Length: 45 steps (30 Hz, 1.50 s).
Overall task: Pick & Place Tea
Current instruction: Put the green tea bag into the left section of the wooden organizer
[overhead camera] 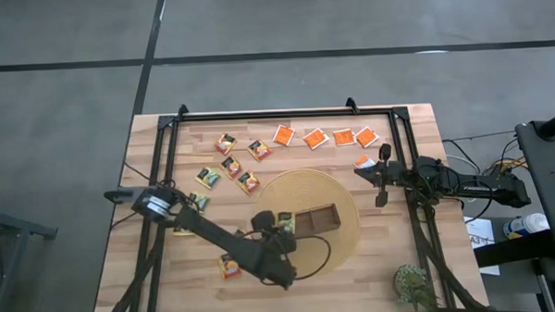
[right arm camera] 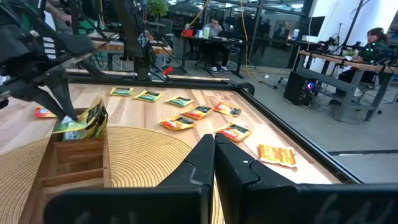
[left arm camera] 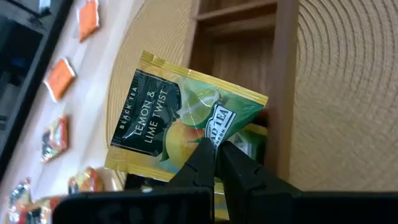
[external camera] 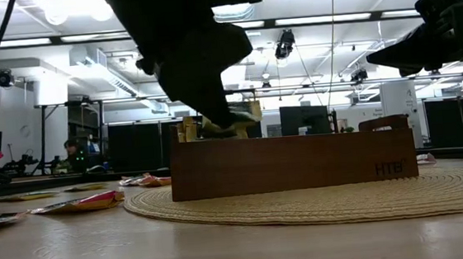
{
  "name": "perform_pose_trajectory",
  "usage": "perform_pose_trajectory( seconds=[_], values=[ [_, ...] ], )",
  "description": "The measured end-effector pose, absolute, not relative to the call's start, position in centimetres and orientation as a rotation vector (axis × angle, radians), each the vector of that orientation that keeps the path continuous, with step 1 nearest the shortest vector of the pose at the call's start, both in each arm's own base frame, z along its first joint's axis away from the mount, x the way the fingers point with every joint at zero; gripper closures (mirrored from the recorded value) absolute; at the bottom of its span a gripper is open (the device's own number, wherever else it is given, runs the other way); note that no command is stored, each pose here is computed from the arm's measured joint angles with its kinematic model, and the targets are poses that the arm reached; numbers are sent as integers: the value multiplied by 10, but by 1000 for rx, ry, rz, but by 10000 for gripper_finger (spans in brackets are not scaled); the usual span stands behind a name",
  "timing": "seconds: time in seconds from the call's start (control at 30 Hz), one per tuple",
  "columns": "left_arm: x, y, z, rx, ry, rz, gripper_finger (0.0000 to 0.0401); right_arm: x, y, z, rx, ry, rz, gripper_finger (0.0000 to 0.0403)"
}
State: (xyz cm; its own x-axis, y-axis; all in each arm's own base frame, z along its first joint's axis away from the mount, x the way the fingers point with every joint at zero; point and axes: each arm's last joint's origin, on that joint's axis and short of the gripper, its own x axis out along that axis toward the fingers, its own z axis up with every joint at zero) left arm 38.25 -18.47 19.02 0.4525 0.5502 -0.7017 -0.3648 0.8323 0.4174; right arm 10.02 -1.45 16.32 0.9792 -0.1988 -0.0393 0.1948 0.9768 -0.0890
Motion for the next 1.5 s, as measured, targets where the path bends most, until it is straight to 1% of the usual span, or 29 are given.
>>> perform_pose_trajectory(
  seconds=[0.17, 0.57, 0.77, 1.03, 1.13, 1.4, 1.5],
  values=[
    [376, -183, 192, 194, 961, 629, 391, 100, -14, 163, -85, 49, -198, 394],
    [373, -178, 188, 139, 977, 675, 391, 100, -14, 163, -85, 49, -198, 394],
    [372, -177, 184, 111, 1011, 661, 388, 100, -14, 163, -85, 49, -198, 394],
    [373, -174, 182, 129, 1022, 660, 384, 100, -14, 163, -85, 49, -198, 394],
    [373, -174, 182, 148, 1030, 648, 368, 100, -14, 163, -85, 49, -198, 394],
    [373, -174, 183, 180, 1035, 636, 294, 100, -14, 163, -85, 49, -198, 394],
    [373, -174, 183, 184, 1037, 634, 279, 100, -14, 163, -85, 49, -198, 394]
  ],
)
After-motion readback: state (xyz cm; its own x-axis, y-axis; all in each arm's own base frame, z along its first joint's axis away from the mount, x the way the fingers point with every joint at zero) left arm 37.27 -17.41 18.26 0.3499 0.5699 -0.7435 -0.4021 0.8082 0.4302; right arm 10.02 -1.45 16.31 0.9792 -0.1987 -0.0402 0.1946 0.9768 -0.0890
